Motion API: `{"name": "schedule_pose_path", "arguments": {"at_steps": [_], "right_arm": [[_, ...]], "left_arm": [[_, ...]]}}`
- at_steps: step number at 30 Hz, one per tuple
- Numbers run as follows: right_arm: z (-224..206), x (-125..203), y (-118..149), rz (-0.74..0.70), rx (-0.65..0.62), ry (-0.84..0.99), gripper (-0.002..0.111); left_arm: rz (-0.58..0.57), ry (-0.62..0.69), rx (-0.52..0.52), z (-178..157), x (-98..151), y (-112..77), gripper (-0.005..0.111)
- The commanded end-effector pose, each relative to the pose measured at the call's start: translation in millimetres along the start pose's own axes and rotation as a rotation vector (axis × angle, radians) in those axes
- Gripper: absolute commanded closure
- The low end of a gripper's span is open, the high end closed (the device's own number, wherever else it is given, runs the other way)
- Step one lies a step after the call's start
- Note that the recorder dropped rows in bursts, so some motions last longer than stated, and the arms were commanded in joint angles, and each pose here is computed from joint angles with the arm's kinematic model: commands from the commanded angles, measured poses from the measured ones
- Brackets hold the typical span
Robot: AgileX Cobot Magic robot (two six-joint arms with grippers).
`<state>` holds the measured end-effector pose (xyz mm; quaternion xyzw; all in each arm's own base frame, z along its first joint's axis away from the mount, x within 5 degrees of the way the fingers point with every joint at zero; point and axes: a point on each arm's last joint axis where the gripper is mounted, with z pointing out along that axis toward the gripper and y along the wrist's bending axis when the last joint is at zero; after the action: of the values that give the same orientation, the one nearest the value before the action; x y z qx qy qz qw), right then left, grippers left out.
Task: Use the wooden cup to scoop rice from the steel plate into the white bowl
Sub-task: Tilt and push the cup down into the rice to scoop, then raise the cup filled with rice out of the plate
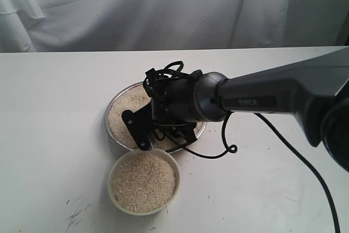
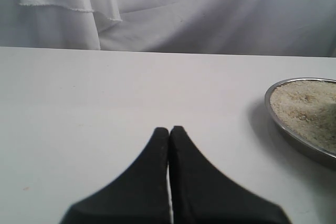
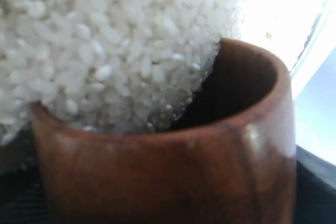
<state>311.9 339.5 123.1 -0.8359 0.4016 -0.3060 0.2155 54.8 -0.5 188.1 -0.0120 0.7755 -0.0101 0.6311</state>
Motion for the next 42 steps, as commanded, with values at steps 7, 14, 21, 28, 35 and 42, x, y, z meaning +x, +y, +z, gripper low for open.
{"name": "schedule_pose_path", "arguments": {"at_steps": [7,14,21,28,35,42], "right_arm": [[16.0,-4.3,10.4,0.017,-0.026,-0.016,0.108],[15.8,-12.1,0.5,0.138,0.011,-0.097,0.108],[12.7,-14.9,-17.3,0.24,0.046,-0.137,0.108],[23.5,-12.8,-10.0,0.283,0.007,-0.135,0.108],[32.4,1.1,-9.8,0.464,-0.03,-0.195,0.108],[36.6,7.0,-12.8,0.628,-0.037,-0.272,0.108]], "left_arm": [[-0.004,-0.007,0.002,0.0,0.7,-0.1,0.107],[-0.004,-0.007,0.002,0.0,0.7,-0.1,0.107],[-0.004,-0.007,0.002,0.0,0.7,-0.1,0.107],[-0.004,-0.007,0.002,0.0,0.7,-0.1,0.107],[-0.004,-0.007,0.002,0.0,0.7,-0.1,0.107],[-0.004,-0.007,0.002,0.0,0.7,-0.1,0.107]]}}
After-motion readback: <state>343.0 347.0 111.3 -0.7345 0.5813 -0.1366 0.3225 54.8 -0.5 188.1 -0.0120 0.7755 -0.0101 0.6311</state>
